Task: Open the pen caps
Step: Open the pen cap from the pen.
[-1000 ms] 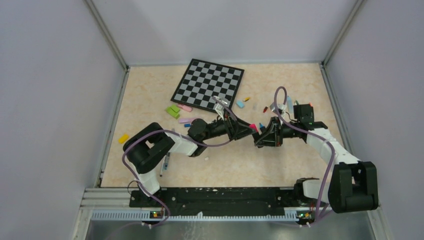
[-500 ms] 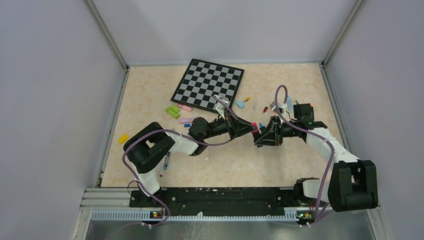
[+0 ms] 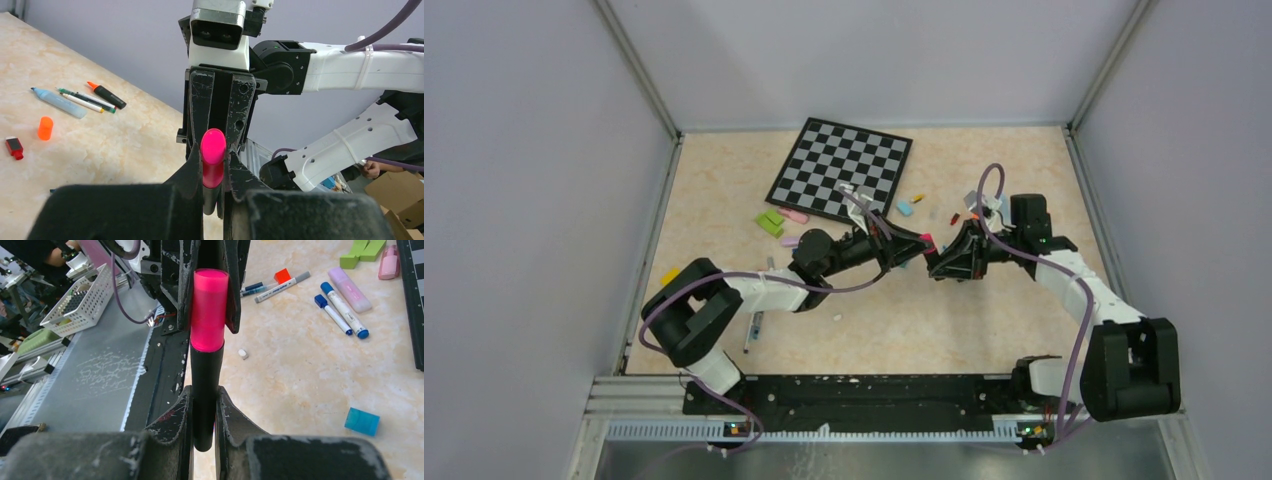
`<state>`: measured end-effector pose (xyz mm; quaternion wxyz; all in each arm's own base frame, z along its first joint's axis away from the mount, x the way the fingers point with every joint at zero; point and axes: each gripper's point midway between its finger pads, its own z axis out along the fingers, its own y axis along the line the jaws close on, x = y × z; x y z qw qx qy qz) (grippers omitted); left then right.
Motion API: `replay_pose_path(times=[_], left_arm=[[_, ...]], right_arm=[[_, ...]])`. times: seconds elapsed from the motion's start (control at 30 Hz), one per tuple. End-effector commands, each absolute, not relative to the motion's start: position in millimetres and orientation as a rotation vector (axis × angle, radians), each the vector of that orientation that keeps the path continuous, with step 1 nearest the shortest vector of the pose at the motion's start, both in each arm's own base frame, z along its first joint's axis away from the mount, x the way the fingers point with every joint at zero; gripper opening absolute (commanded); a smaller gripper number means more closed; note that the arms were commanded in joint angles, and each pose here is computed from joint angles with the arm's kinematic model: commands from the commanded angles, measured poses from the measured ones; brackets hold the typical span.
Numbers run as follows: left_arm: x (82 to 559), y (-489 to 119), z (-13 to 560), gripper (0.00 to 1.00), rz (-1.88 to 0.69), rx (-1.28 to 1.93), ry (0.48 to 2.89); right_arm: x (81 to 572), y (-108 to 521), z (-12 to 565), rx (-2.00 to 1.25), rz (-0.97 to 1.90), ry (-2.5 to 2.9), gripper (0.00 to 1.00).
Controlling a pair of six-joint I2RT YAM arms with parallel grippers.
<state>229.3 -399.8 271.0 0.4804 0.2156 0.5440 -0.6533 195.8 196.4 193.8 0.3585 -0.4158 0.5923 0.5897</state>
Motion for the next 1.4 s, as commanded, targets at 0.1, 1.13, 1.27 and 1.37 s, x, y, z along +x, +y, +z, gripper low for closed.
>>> replay_pose_path(times=[0.1,1.13,1.27,1.37], left_arm=[[289.9,-281.2,437.6,0.0,-1.378,0.018,0.734],[282.9,-207.4,512.3,0.0,-1.322,-0.048,0.56],[285.5,-203.6,511.7,0.0,-1.32,-0.052,0.562],[286.1,-203.3,512.0,0.0,-1.329,-0.05,0.562]], right_arm=[[182.0,195.8,174.1,-1.002,1.608,1.634,0.0],[182.9,194.1,167.3,-1.032,1.559,1.649,0.0],[181.8,194.7,166.9,-1.034,1.566,1.647,0.0],[182.4,194.4,166.9,-1.034,1.562,1.648,0.0]])
